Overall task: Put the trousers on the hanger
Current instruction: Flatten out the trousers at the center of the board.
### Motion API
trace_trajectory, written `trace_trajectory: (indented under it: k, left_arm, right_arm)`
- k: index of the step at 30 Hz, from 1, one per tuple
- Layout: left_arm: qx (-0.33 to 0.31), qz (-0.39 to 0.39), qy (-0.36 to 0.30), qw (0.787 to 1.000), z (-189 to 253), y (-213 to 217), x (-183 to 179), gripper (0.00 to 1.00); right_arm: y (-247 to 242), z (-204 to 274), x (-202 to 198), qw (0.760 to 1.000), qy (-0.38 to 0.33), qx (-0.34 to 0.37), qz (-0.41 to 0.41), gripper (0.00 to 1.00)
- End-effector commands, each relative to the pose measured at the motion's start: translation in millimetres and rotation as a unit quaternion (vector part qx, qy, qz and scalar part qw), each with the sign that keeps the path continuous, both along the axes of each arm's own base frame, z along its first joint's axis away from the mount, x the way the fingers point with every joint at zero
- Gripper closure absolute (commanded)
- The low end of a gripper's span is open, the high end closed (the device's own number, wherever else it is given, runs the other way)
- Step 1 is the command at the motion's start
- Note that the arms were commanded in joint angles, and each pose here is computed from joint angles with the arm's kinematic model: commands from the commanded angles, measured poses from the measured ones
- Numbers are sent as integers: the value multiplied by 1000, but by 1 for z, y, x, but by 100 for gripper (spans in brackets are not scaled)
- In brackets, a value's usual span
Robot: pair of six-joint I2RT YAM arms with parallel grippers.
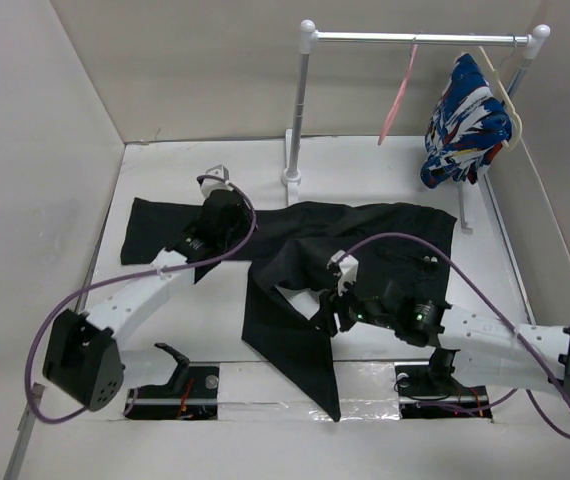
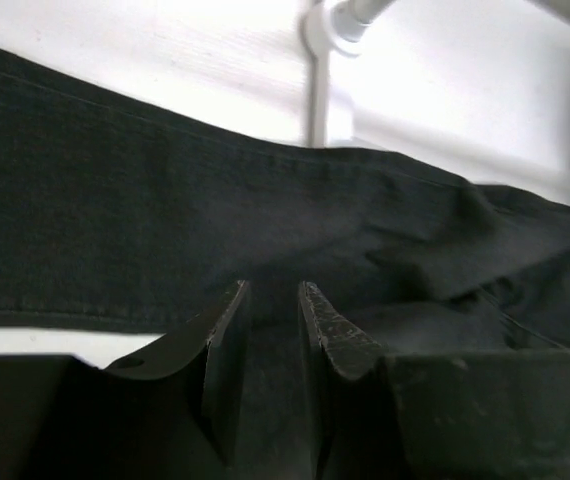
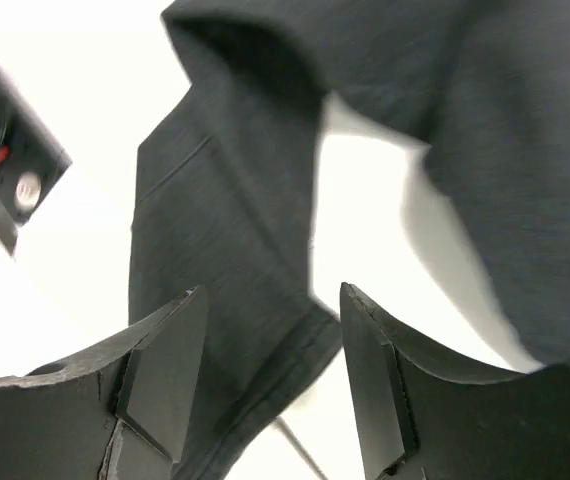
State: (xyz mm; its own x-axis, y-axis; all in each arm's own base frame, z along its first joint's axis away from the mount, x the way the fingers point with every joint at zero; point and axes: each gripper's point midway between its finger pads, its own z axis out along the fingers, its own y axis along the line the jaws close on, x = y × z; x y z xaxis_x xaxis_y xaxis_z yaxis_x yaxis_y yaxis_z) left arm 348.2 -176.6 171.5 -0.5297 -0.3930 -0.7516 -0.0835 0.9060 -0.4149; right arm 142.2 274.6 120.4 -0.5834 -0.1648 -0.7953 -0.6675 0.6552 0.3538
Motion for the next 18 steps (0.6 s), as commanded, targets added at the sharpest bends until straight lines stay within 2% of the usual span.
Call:
trace_trajectory:
  k: [1, 6, 10, 13, 15, 16, 17, 18]
  left_arm:
    - [-44, -14, -57, 997, 32, -8, -17, 77]
    - [-49, -23, -50, 997, 18, 1, -46, 76]
    - [-55, -41, -14, 998, -20, 0, -72, 74]
    - [-55, -44, -3, 998, -34, -1, -84, 72]
    - [-62, -48, -4, 997, -33, -3, -89, 71]
    - [-65, -54, -6, 996, -32, -6, -92, 71]
    - [-67, -53, -7, 996, -31, -5, -93, 71]
    - [-72, -52, -13, 996, -26, -4, -94, 71]
  right_arm:
    - [22, 12, 2, 1000, -14, 13, 14, 38]
    - [50, 3, 4, 999, -2, 15, 38, 37]
    - [71, -12, 8, 999, 7, 3, 46, 37]
    - [93, -9, 14, 998, 8, 9, 61, 38]
    - [104, -24, 20, 998, 17, -7, 58, 39]
    - [113, -18, 26, 999, 15, 1, 52, 43]
    - [119, -20, 30, 999, 14, 5, 46, 59]
    - [120, -15, 41, 1000, 1, 8, 22, 67]
